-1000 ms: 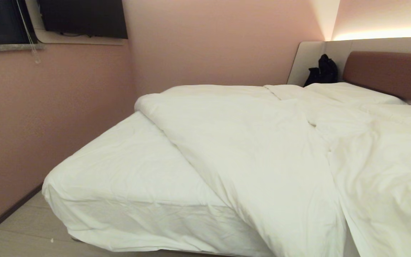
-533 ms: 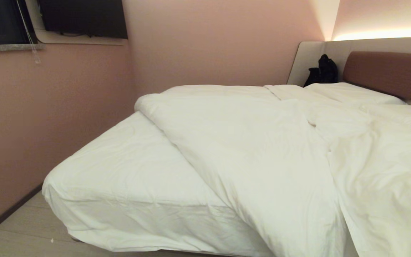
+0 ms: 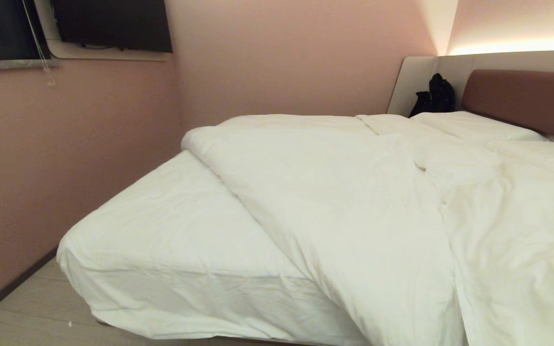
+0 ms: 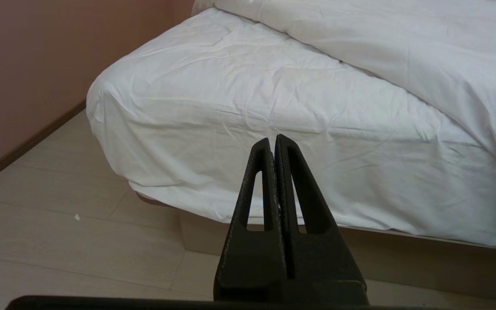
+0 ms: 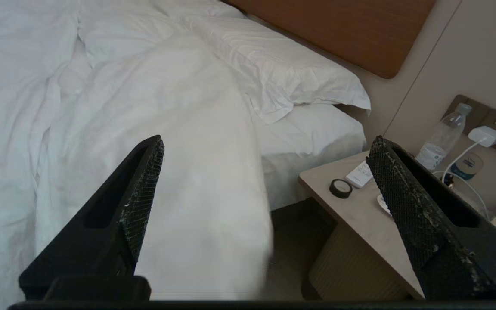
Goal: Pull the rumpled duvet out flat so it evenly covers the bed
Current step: Flatten the corners of the folded blanket
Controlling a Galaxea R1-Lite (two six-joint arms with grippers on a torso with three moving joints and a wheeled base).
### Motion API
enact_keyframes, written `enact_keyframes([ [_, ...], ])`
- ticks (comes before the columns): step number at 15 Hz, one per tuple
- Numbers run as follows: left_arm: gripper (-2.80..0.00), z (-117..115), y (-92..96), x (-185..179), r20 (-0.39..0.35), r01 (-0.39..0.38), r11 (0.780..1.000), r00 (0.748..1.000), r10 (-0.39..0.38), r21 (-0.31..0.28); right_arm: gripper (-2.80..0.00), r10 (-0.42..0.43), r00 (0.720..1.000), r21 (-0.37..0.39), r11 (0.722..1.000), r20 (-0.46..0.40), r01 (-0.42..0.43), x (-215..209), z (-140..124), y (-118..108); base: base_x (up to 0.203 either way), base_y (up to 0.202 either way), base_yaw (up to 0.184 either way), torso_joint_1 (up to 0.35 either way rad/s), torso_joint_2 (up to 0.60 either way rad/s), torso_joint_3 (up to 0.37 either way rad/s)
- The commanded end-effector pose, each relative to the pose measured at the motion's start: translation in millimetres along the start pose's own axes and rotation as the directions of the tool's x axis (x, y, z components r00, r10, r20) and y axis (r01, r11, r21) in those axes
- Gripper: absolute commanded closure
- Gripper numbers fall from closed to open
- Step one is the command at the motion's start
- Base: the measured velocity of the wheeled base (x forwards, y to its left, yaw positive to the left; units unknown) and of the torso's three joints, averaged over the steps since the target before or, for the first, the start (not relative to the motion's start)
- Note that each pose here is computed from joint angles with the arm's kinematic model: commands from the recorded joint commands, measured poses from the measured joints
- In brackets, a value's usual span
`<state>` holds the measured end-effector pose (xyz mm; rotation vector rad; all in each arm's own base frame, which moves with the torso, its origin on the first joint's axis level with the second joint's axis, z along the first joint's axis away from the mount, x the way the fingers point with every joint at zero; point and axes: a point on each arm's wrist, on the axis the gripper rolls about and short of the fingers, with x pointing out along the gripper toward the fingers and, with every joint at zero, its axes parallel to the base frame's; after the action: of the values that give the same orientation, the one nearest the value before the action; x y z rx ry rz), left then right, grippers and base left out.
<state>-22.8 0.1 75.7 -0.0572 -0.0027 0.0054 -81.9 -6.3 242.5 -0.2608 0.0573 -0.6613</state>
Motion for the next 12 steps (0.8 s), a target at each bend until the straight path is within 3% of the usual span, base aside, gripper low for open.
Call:
enact_keyframes([
  [1, 0.00, 0, 0.0, 0, 0.001, -0.001, 1.000, 1.000, 0.001, -0.001, -2.80, 0.016, 1.000, 0.009, 1.000, 0.005, -0.016, 1, -1, -1, 0.000, 0.000, 0.000, 0.000, 0.00, 0.000],
  [4, 0.00, 0, 0.0, 0, 0.001, -0.001, 1.000, 1.000, 0.001, -0.001, -2.80, 0.054, 0.998, 0.051, 0.997, 0.037, -0.056, 1, 3, -5, 0.000, 0.000, 0.000, 0.000, 0.00, 0.000],
  [10, 0.00, 0, 0.0, 0, 0.001, -0.001, 1.000, 1.000, 0.001, -0.001, -2.80, 0.136, 0.991, 0.074, 0.988, 0.007, -0.137, 12, -10, 0, 0.000, 0.000, 0.000, 0.000, 0.00, 0.000],
  [11, 0.00, 0, 0.0, 0, 0.001, -0.001, 1.000, 1.000, 0.001, -0.001, 0.00, 0.141, 0.990, 0.068, 0.988, -0.004, -0.141, 13, -12, 2, 0.000, 0.000, 0.000, 0.000, 0.00, 0.000],
  [12, 0.00, 0, 0.0, 0, 0.001, -0.001, 1.000, 1.000, 0.001, -0.001, 0.00, 0.149, 0.989, 0.069, 0.987, -0.025, -0.147, 17, -14, 5, 0.000, 0.000, 0.000, 0.000, 0.00, 0.000],
])
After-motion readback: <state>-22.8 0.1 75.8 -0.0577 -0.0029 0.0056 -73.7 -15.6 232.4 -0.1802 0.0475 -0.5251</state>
